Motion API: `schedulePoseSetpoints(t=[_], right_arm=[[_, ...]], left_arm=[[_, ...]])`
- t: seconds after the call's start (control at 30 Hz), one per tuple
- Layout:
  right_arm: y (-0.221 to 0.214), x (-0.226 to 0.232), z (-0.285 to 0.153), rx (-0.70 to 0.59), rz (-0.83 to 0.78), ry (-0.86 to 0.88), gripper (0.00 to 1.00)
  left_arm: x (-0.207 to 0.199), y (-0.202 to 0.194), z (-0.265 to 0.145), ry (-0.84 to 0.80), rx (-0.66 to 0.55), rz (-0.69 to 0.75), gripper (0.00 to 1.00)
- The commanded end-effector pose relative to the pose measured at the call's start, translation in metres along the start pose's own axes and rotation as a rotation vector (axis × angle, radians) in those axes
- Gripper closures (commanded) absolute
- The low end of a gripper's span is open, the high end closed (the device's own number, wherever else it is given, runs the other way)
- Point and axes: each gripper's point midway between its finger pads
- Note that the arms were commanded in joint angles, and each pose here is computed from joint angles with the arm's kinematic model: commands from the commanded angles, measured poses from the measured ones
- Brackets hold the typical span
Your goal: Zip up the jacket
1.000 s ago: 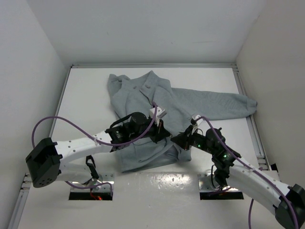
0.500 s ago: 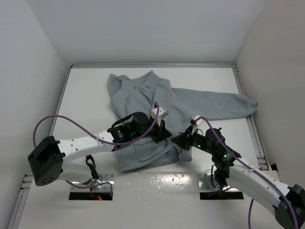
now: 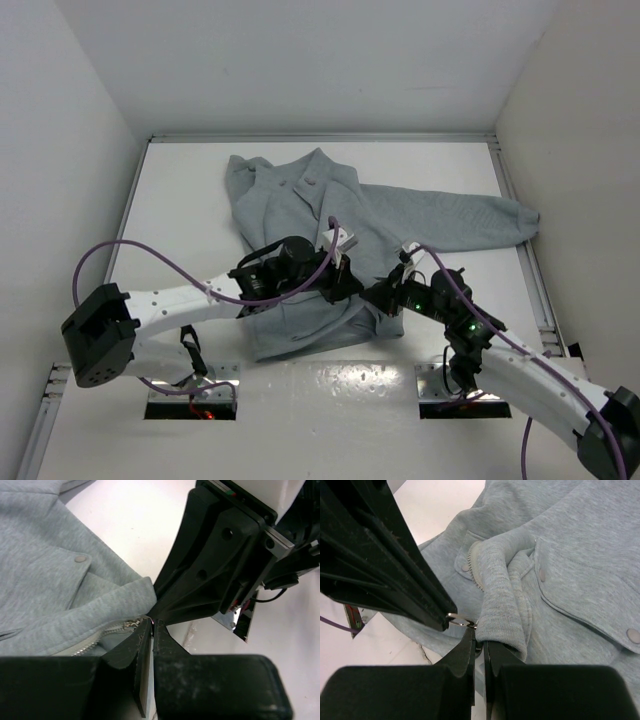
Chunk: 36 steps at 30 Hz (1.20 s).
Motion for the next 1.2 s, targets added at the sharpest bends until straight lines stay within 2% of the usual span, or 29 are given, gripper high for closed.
schedulePoseSetpoints(t=[0.0, 0.2, 0.43, 0.63, 0.73, 0.77, 0.9, 1.1, 1.17], right_arm=[[0.072, 0.048, -0.003, -0.229, -0.081, 0.139, 1.0], [0.077, 0.053, -0.007, -0.239, -0.093, 0.147, 1.0], [0.074, 0.051, -0.008, -0.225, -0.091, 0.142, 1.0], [0.072, 0.054, -0.008, -0.216, -0.09, 0.155, 1.0], [0.072, 0.054, -0.008, -0.219, -0.087, 0.154, 1.0], [0.073, 0.055, -0.008, -0.219, -0.089, 0.159, 1.0], [0.074, 0.056, -0.008, -0.221, -0.089, 0.165, 1.0], [0.073, 0.059, -0.008, -0.217, -0.087, 0.18, 1.0], [0.072, 0.059, -0.008, -0.214, -0.087, 0.181, 1.0]], left_arm=[[-0.018, -0.027, 0.001, -0.071, 0.098, -0.022, 0.89], [-0.009, -0.031, 0.002, -0.014, 0.111, -0.033, 0.89], [0.014, -0.031, 0.0, 0.088, 0.118, -0.031, 0.99], [0.019, -0.03, -0.001, 0.1, 0.125, -0.027, 1.0], [0.015, -0.029, 0.0, 0.073, 0.119, -0.027, 0.95], [0.013, -0.029, -0.001, 0.062, 0.12, -0.019, 0.89], [0.013, -0.026, 0.0, 0.061, 0.109, -0.016, 0.83], [0.014, -0.027, 0.002, 0.061, 0.109, -0.016, 0.82], [0.014, -0.025, 0.003, 0.06, 0.101, -0.006, 0.85]])
Point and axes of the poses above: each gripper's point midway between its finger pads, its own z axis out along the fingers, its own x axis along the line the jaws close on, y = z × x, and after that the axes turned 15 degrees about z, right-handed
